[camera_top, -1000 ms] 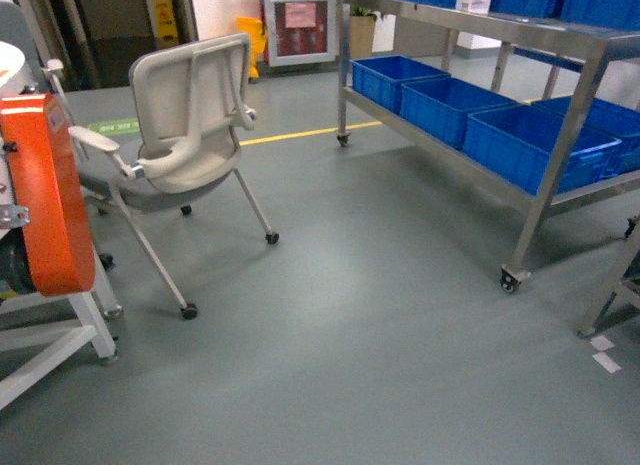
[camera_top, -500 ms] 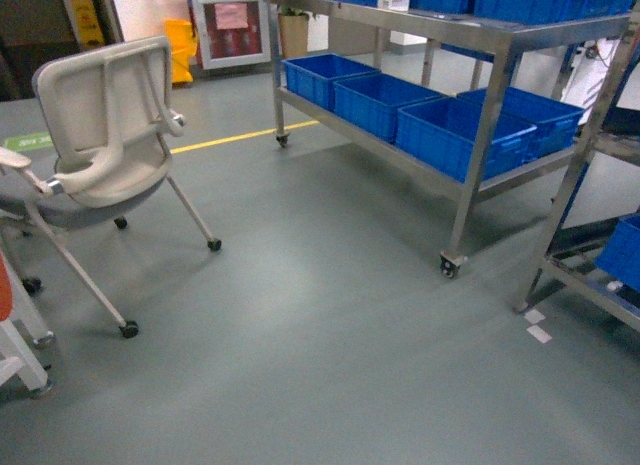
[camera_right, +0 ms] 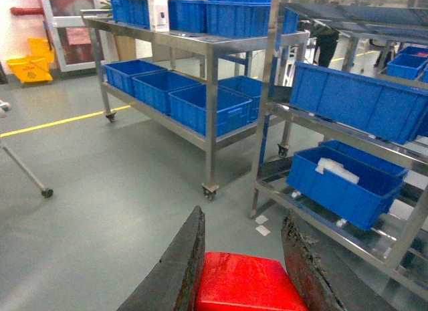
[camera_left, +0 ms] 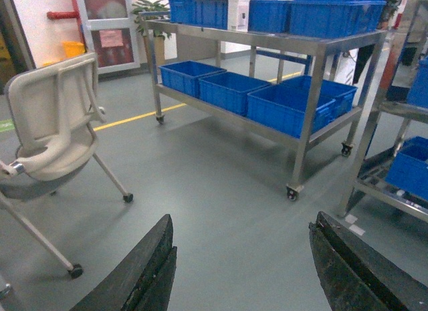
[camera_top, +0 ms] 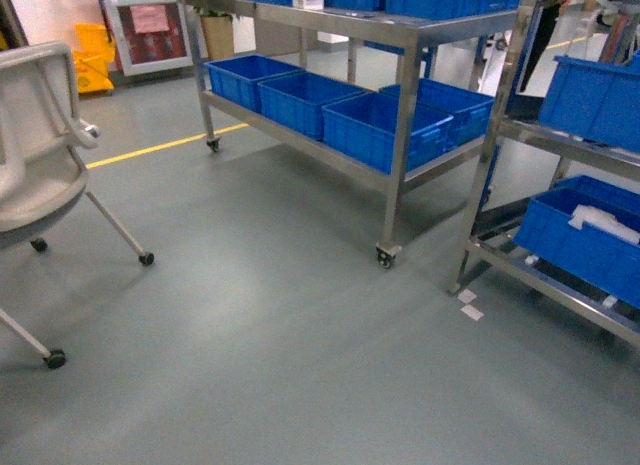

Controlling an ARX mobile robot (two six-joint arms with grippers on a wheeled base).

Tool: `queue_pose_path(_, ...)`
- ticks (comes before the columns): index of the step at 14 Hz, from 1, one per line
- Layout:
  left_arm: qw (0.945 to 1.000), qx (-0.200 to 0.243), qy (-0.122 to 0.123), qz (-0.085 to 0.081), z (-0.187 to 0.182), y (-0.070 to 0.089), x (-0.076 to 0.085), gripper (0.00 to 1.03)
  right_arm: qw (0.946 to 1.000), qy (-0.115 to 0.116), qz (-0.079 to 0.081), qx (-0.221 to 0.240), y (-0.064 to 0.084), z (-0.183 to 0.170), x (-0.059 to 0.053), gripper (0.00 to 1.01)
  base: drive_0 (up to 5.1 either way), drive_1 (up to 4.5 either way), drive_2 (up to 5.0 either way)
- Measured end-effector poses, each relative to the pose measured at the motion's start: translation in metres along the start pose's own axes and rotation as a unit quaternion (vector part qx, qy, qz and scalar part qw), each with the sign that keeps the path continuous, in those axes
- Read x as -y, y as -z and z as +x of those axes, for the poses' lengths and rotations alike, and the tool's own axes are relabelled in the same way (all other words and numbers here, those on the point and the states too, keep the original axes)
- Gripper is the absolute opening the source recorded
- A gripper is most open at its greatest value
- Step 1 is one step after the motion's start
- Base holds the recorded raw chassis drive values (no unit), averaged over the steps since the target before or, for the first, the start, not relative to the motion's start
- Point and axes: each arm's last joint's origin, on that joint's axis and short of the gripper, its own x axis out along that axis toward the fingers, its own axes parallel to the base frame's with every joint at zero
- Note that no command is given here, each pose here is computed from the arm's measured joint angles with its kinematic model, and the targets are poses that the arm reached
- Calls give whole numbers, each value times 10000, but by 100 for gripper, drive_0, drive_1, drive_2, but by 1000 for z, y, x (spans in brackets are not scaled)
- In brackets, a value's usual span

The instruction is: Pick red block from blue box to shelf

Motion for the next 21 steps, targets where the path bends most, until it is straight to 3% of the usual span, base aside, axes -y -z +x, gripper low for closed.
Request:
queue_pose_path(8,10000,0,4,0,0,0,0,56,10000,0,0,-2,0,0,0,27,-153,-153,-153)
queue_pose_path(11,10000,0,6,0,0,0,0,45,10000,0,0,0,0,0,0,27,-146,-146,-146)
queue_pose_path(13,10000,0,4,0,0,0,0,58,10000,0,0,-4,0,0,0,27,-146,-146,-146)
queue_pose_path(16,10000,-2,6,0,0,0,0,64,10000,0,0,-2,0,0,0,27,-147,-147,-147)
queue_pose_path(21,10000,0,6,0,0,0,0,59,10000,0,0,-2,0,0,0,27,-149,-149,-149)
